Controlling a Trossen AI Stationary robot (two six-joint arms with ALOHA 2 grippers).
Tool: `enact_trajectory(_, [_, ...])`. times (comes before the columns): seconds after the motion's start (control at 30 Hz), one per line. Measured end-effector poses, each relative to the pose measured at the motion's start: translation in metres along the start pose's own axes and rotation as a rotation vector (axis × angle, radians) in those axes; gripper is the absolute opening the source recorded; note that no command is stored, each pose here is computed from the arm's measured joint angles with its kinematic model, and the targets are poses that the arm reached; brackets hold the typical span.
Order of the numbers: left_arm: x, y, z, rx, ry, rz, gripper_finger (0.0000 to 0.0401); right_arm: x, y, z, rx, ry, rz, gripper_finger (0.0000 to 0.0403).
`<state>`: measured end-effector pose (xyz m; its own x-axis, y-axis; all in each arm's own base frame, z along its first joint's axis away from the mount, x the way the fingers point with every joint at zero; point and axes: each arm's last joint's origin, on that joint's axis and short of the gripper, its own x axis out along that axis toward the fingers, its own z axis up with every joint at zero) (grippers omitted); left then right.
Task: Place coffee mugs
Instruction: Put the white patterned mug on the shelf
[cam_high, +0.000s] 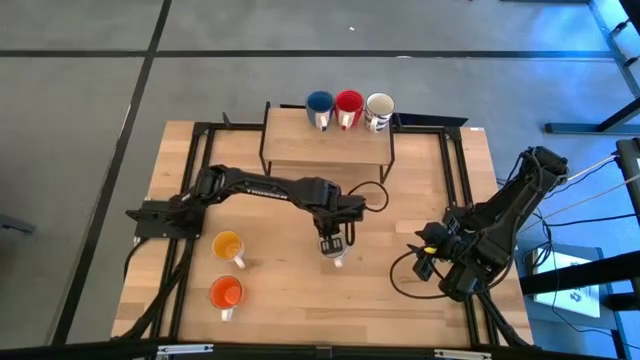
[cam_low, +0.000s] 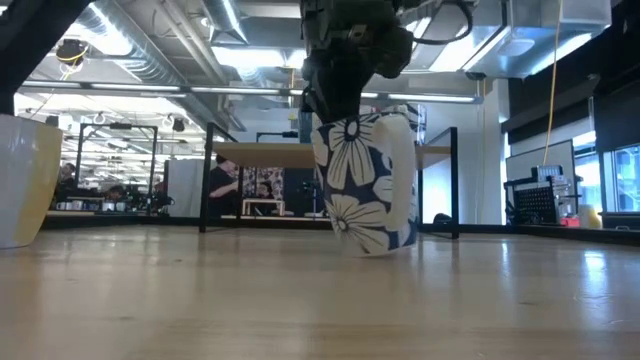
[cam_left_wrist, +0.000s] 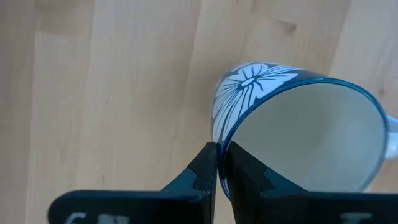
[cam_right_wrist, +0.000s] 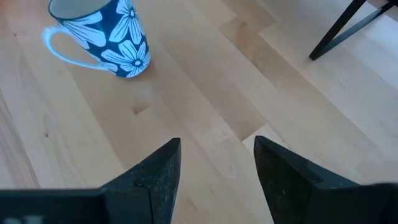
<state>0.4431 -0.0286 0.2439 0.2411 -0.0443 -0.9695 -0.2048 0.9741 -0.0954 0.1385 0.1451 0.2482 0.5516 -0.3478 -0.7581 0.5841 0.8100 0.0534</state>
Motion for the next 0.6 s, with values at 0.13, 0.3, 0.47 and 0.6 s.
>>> enact_trajectory(0.13, [-0.0005,0.0015,0.0031,-0.004,-0.025,-0.014,0.0024,0.0000,0.0000,0.0000,0.000,0.000,0.000,0.0189])
enact_trajectory(0.3, [-0.0006,0.0026,0.0059,-0.007,-0.046,-0.030,0.0026,0.0000,0.0001,0.0000,0.000,0.000,0.001,0.0189])
enact_trajectory(0.47, [-0.0008,0.0023,0.0067,-0.007,-0.056,-0.031,0.0055,0.0000,0.0002,0.0000,0.001,-0.001,0.002,0.0189])
enact_trajectory(0.6, [-0.0010,0.0036,0.0081,-0.004,-0.067,-0.031,0.0099,0.0000,0.0002,0.0000,0.001,-0.001,0.002,0.0189])
